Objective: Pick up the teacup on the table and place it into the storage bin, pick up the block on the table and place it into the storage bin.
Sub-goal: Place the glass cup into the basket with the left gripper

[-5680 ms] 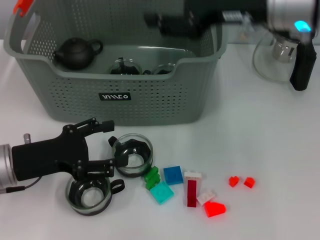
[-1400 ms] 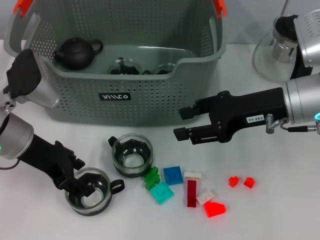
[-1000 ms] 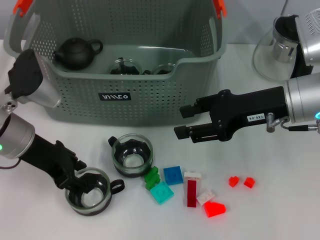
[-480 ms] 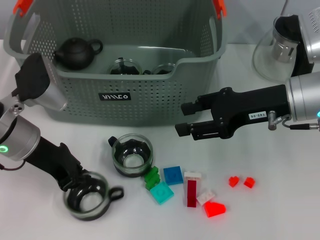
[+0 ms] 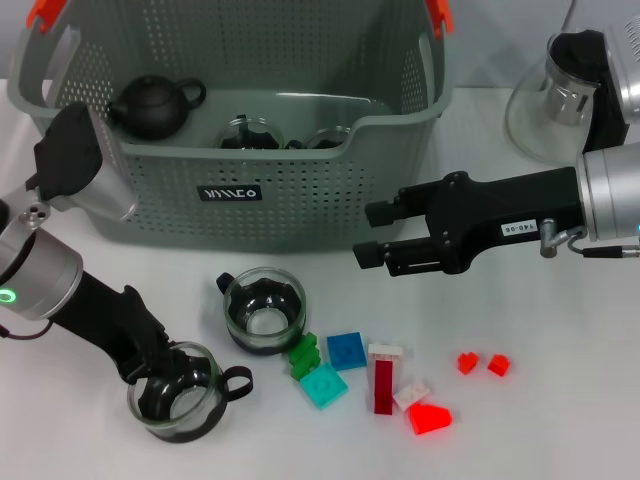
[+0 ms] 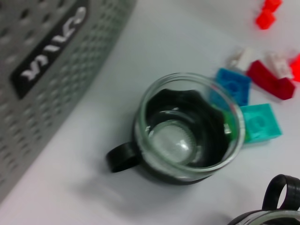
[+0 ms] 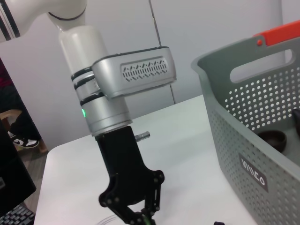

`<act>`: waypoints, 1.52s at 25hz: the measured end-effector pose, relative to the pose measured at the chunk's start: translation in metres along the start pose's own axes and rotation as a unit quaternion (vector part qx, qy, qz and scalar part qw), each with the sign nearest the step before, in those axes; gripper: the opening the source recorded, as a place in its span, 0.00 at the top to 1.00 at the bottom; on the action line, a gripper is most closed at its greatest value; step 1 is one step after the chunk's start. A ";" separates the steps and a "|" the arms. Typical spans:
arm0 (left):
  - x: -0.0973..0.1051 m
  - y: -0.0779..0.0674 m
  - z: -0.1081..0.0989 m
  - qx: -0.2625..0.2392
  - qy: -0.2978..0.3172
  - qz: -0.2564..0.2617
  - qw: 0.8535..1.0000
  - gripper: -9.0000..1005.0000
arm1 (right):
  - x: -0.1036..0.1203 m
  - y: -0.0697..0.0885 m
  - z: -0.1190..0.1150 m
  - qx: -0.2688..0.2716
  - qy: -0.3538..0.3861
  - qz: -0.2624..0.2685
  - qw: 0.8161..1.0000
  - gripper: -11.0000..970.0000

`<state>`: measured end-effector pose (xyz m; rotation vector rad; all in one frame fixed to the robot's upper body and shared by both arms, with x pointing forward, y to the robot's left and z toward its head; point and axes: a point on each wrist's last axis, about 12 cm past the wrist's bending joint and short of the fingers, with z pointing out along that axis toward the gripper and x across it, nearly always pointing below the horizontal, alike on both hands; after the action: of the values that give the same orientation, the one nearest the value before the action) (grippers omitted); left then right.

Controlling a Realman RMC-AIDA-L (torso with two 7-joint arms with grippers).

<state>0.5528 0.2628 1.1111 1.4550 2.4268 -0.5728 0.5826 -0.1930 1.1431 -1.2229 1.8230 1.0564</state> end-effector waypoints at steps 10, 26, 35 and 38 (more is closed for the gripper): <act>-0.028 -0.020 -0.044 0.087 -0.083 0.015 0.993 0.94 | 0.002 0.000 -0.010 -0.010 0.007 0.000 1.000 0.35; -0.097 0.043 -0.125 -0.062 -0.273 -0.059 0.958 0.94 | 0.008 0.003 -0.028 -0.021 -0.003 0.017 1.000 0.35; -0.116 0.098 -0.096 -0.202 -0.248 -0.135 0.938 0.94 | 0.011 0.004 -0.026 -0.024 -0.003 0.026 0.999 0.35; -0.123 0.102 -0.083 -0.228 -0.237 -0.135 0.935 0.94 | 0.011 0.004 -0.026 -0.024 -0.004 0.028 0.999 0.35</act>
<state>0.6994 0.2473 1.2146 0.7057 2.1757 -0.3281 0.5728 -0.2195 1.1455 -1.2012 1.8449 1.1404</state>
